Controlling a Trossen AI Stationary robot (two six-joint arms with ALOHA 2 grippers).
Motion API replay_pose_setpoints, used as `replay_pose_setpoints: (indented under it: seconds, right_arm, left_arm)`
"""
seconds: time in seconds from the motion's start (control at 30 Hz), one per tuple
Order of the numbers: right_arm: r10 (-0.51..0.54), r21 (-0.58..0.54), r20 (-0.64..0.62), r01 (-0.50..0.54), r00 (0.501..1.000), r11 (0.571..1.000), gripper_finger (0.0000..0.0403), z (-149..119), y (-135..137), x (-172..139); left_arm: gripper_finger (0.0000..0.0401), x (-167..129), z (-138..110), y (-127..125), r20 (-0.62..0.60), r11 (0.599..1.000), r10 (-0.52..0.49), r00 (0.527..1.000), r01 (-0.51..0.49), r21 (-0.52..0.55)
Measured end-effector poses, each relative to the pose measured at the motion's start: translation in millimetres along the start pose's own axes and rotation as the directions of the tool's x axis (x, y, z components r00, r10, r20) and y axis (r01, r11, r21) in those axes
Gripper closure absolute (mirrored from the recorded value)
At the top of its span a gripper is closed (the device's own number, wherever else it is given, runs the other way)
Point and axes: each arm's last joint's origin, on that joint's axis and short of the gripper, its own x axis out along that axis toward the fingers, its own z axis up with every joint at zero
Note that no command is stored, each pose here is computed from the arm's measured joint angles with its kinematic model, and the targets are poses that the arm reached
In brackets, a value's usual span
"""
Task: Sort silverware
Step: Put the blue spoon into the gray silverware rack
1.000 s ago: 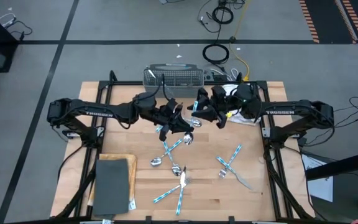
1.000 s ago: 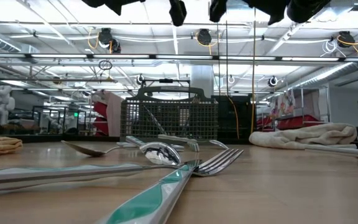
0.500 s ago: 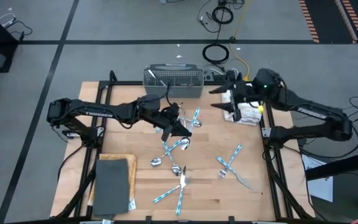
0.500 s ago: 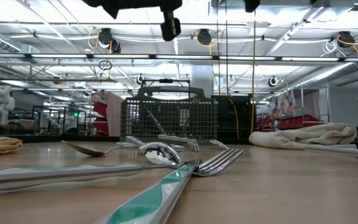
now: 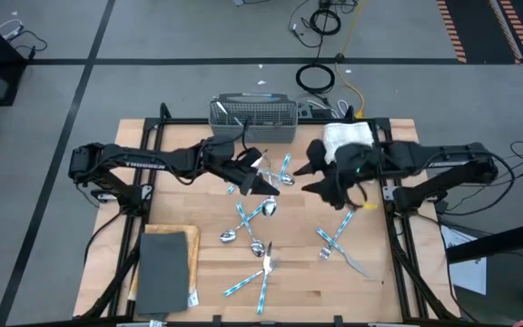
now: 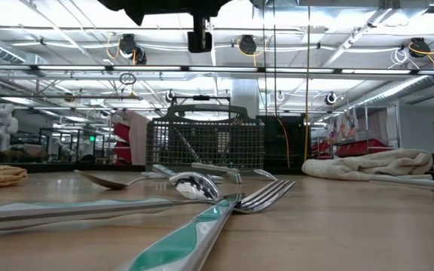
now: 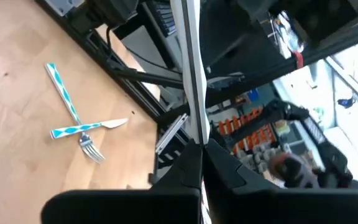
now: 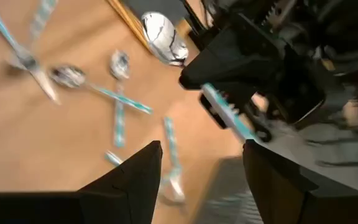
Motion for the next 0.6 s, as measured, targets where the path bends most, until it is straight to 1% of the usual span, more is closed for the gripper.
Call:
replay_pose_setpoints:
  seconds: [0.07,0.17,0.3,0.43,0.6]
  right_arm:
    - [-0.025,-0.086,-0.049,0.02,0.998,0.996,0.0193,8.6,5.4,5.8]
    - [-0.061,-0.21,-0.128,0.033,0.99,0.977,0.0193,16.8,13.9,16.7]
    - [-0.14,-0.314,-0.228,0.064,0.963,0.947,0.0193,23.0,20.0,31.5]
    - [-0.218,-0.328,-0.23,0.136,0.948,0.935,0.0193,30.7,19.2,38.2]
    - [-0.24,-0.339,-0.197,0.164,0.951,0.926,0.0193,36.2,19.3,36.0]
  left_arm:
    - [0.0399,-0.7,1.1,0.6,0.004,1.0,0.001,1.0,-0.001,-0.028]
    - [0.0399,-1.1,2.9,-0.9,0.016,0.997,-0.017,1.0,0.018,-0.073]
    - [0.04,-1.2,4.9,-4.6,0.034,0.993,-0.051,0.998,0.054,-0.102]
    - [0.04,-1.5,5.5,-4.7,0.035,0.99,-0.055,0.998,0.059,-0.127]
    - [0.04,-0.4,5.7,-2.3,0.022,0.99,-0.058,0.998,0.06,-0.131]
